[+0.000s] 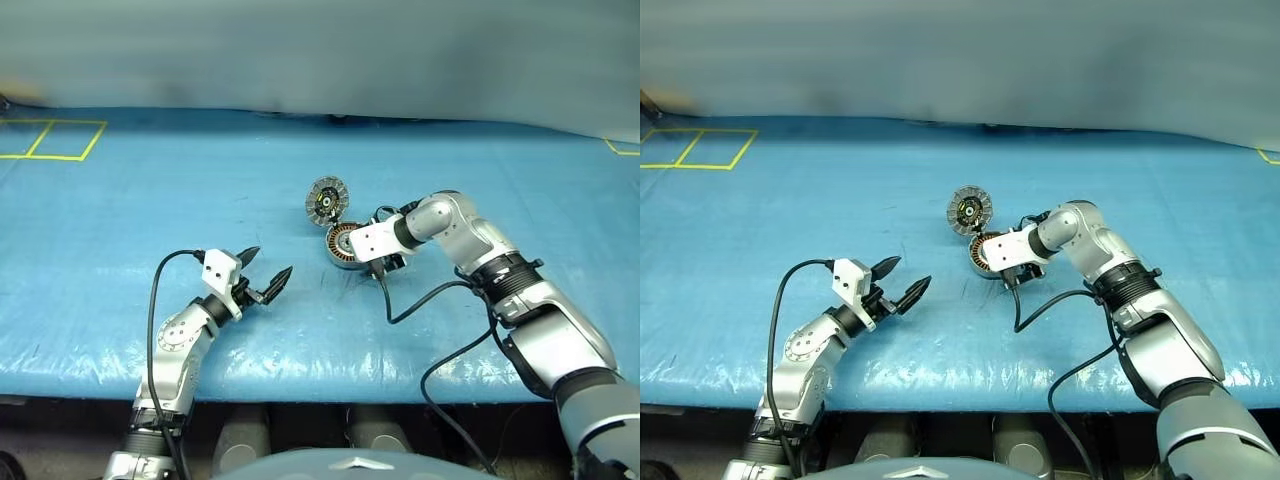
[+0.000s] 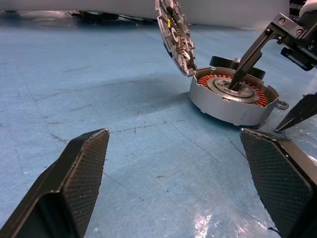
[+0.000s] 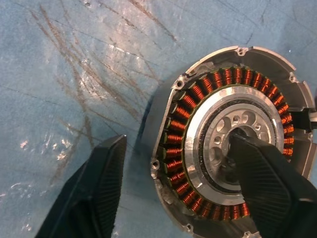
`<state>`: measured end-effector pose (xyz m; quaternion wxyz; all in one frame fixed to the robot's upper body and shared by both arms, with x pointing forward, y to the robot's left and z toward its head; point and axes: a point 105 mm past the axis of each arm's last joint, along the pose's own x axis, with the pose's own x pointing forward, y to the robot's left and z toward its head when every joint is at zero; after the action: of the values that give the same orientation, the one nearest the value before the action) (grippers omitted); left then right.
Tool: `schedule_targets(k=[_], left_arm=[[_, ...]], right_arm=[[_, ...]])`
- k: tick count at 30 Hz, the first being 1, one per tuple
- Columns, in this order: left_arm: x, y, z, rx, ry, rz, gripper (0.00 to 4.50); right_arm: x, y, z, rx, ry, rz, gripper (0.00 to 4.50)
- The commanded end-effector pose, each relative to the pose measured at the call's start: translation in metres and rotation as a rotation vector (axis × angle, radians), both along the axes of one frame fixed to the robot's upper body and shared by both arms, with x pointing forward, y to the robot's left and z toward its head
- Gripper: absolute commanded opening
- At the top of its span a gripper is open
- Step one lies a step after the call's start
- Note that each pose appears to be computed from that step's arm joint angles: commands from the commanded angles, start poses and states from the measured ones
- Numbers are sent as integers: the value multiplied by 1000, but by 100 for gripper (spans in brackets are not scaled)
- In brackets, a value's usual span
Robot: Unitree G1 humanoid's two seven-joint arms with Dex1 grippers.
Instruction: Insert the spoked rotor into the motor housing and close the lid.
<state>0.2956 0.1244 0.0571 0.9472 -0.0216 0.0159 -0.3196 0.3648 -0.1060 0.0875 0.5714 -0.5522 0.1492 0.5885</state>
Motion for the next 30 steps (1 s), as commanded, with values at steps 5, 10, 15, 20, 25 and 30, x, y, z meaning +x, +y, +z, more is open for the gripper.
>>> schedule_targets(k=[5, 10, 15, 20, 25, 30], left_arm=[[-1, 2, 13, 9, -54, 8, 450], [-2, 3, 10, 13, -48, 15, 450], [-3, 8, 6, 25, -37, 27, 450], [-6, 13, 4, 36, -32, 42, 450], [-9, 17, 3, 44, -28, 55, 450], [-11, 19, 2, 45, -23, 62, 450]], right_arm=[[-1, -2, 1, 32, -23, -32, 215], [-28, 17, 3, 158, 33, -12, 214], [-75, 37, -4, 231, 155, 39, 214], [-91, 50, -14, 299, 201, -39, 214], [-87, 62, -22, 351, 180, -163, 214], [-88, 68, -29, 344, 171, -200, 214]])
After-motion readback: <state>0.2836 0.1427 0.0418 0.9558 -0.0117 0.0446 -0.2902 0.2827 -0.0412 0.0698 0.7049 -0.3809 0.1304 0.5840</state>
